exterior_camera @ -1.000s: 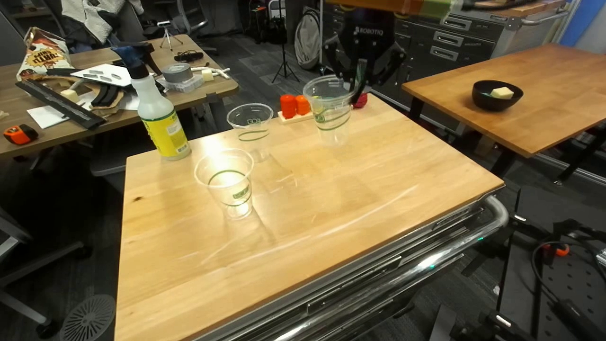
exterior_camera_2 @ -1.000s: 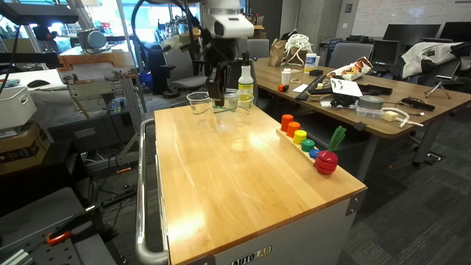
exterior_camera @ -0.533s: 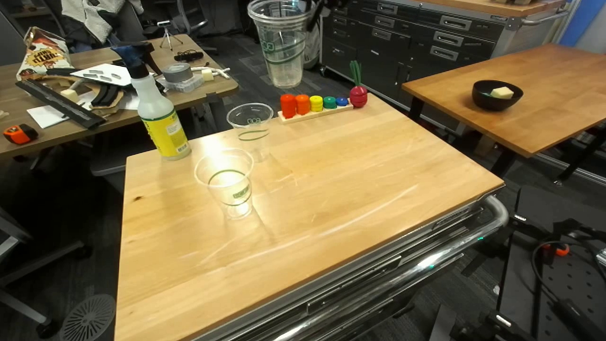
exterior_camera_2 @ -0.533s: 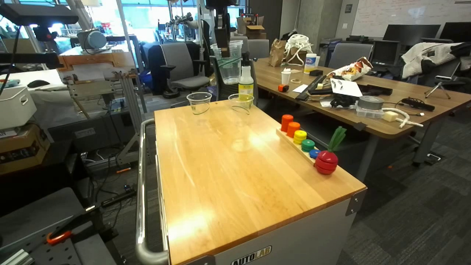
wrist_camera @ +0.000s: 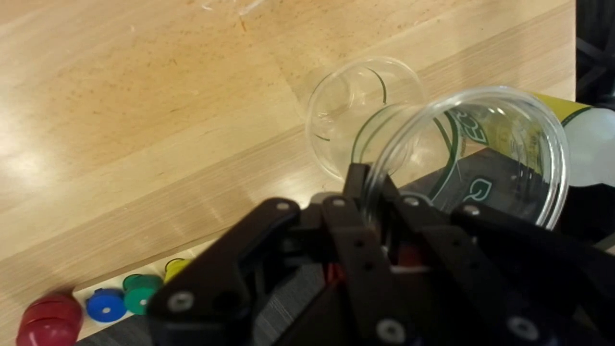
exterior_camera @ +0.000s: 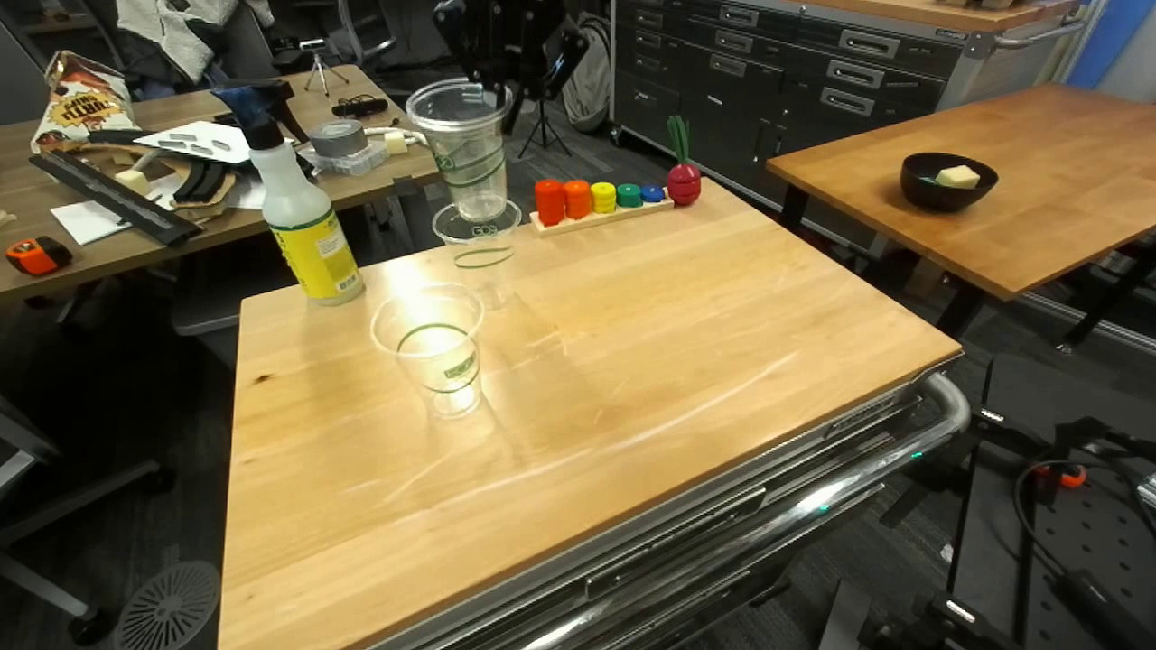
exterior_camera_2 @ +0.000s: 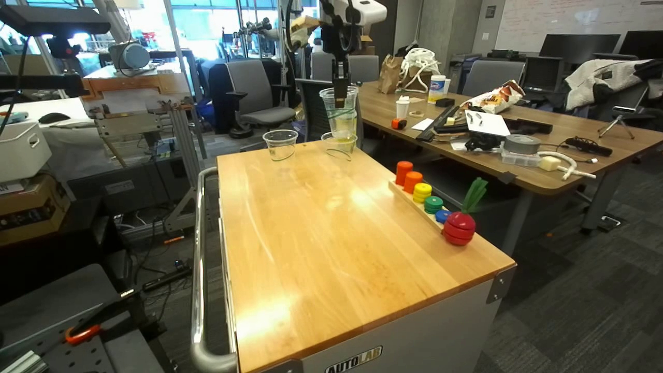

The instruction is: Stack the clear cups together

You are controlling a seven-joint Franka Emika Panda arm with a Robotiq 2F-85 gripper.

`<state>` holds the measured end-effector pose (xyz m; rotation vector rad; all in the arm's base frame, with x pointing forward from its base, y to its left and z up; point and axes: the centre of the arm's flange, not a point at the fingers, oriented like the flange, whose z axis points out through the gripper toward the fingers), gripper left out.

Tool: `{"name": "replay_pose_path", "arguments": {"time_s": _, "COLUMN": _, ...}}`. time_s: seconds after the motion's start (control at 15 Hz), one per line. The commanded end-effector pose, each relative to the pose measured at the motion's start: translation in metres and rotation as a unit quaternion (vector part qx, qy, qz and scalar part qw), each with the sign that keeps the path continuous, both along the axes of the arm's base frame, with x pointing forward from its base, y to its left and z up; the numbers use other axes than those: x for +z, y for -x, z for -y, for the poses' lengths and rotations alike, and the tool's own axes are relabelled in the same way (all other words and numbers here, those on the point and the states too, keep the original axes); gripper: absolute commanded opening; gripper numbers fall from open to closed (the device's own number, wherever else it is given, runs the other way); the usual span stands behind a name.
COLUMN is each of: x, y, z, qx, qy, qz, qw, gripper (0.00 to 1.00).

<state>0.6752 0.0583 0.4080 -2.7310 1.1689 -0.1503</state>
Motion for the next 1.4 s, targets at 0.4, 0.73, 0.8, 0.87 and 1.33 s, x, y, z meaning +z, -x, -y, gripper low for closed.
{"name": "replay_pose_path", "arguments": {"time_s": 0.4, "x": -0.023, "y": -0.027, "z": -0.029, "qx": 0.064, "qy": -0.002, "qz": -0.034, "qw": 0.9974, "gripper": 0.05}}
{"name": "replay_pose_path", "arguments": {"time_s": 0.73, "x": -0.035, "y": -0.013, "z": -0.033, "qx": 0.076, "qy": 0.042, "qz": -0.029, "qw": 0.9958, "gripper": 0.05}}
{"name": "replay_pose_path", "arguments": {"time_s": 0.8, "x": -0.040, "y": -0.013, "z": -0.034, "qx": 0.079, "qy": 0.050, "qz": -0.029, "qw": 0.9952, "gripper": 0.05}}
{"name": "replay_pose_path", "arguments": {"time_s": 0.87, "x": -0.045, "y": -0.013, "z": -0.034, "qx": 0.083, "qy": 0.058, "qz": -0.028, "qw": 0.9945, "gripper": 0.06}}
{"name": "replay_pose_path", "arguments": {"time_s": 1.33, "x": -0.062, "y": -0.012, "z": -0.032, "qx": 0.096, "qy": 0.082, "qz": -0.028, "qw": 0.9916, "gripper": 0.37}}
